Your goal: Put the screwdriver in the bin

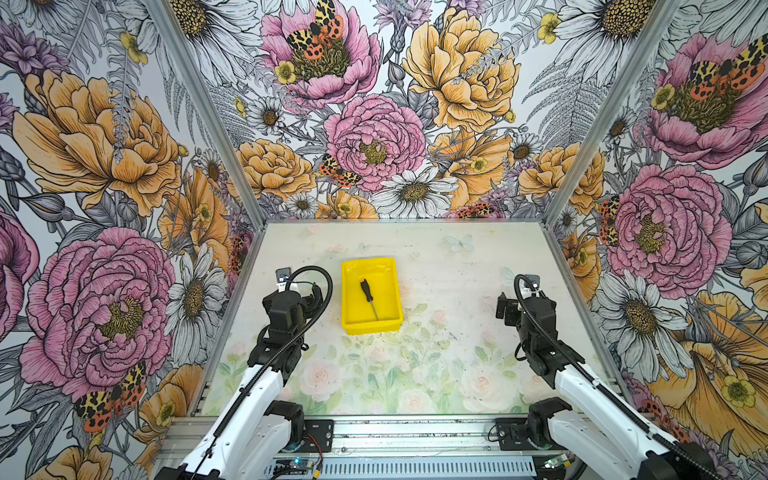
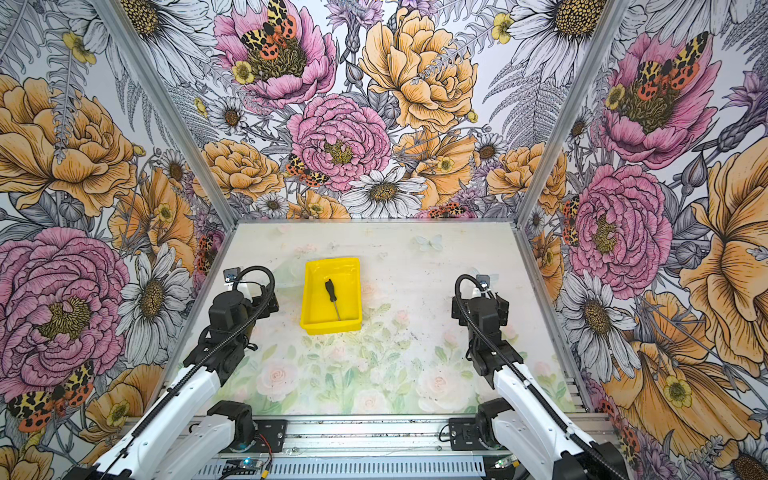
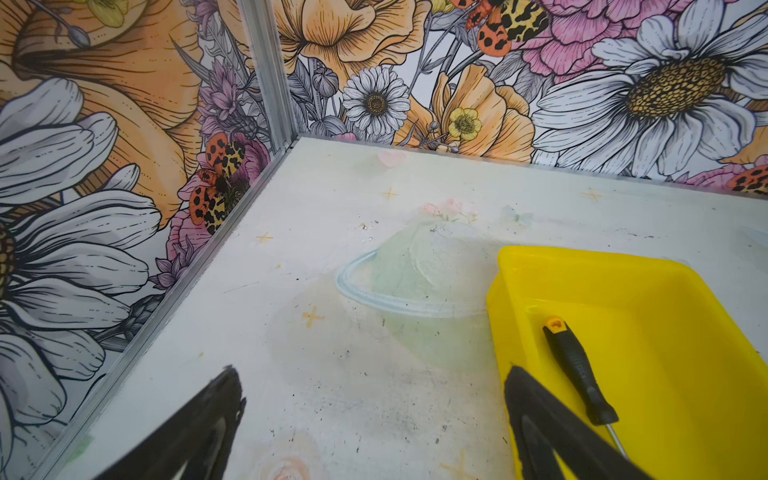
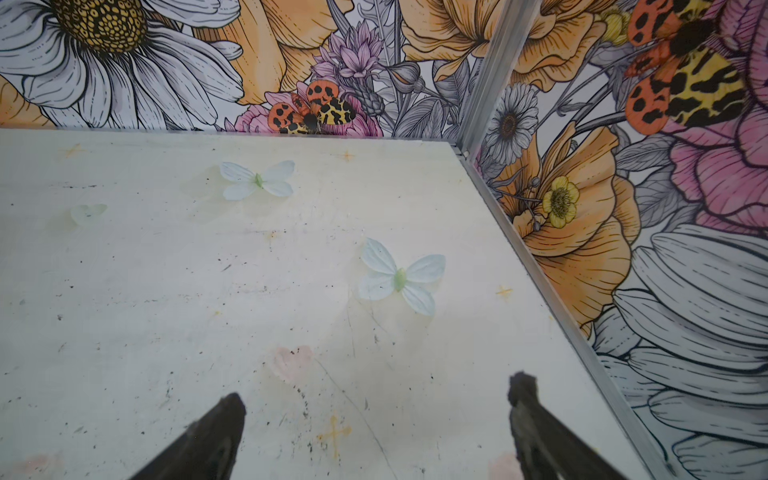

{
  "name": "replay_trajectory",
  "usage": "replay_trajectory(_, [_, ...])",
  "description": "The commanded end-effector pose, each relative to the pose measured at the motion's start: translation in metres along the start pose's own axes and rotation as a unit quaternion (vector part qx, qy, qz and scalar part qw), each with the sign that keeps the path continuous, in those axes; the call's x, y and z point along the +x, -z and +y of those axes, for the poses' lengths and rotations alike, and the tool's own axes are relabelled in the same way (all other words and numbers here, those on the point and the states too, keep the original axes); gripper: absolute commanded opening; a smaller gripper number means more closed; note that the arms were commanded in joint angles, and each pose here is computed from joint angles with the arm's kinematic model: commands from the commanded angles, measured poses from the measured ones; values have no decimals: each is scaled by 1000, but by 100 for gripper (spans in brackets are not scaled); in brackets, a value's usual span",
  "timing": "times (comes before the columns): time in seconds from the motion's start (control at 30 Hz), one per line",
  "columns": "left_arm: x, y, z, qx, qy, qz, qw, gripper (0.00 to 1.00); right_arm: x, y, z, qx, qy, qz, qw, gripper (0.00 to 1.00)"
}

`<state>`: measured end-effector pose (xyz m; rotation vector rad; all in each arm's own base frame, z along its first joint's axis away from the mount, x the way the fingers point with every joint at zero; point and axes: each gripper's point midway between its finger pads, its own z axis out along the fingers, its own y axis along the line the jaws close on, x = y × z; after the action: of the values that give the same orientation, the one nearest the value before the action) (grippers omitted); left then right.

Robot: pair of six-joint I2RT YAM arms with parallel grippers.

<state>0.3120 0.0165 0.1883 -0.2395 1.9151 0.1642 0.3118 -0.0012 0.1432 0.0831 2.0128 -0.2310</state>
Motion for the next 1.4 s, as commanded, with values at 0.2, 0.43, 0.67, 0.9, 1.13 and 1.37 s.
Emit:
replay_trajectory(0.2, [22, -8, 40, -65, 4, -7, 998, 99, 9, -35, 3, -45, -1, -2, 999, 99])
replay_trajectory(0.43, [36, -30, 38, -66, 41, -18, 997, 99, -13, -64, 15, -82, -4, -37, 996, 100])
replay_trajectory(0.67, [20, -48, 29, -49, 24, -57, 997, 99, -25, -94, 14, -75, -8, -44, 996, 99])
replay_trajectory(0.9, [11, -62, 20, -29, 28, -79, 996, 99, -11, -99, -4, -60, -49, -73, 994, 100])
replay_trajectory(1.13, [4, -75, 12, -16, 31, -94, 995, 99, -11, -100, -1, -65, -45, -77, 994, 99])
replay_trajectory(1.37, [20, -92, 5, -2, 24, -137, 990, 99, -10, -100, -1, -62, -43, -75, 994, 100])
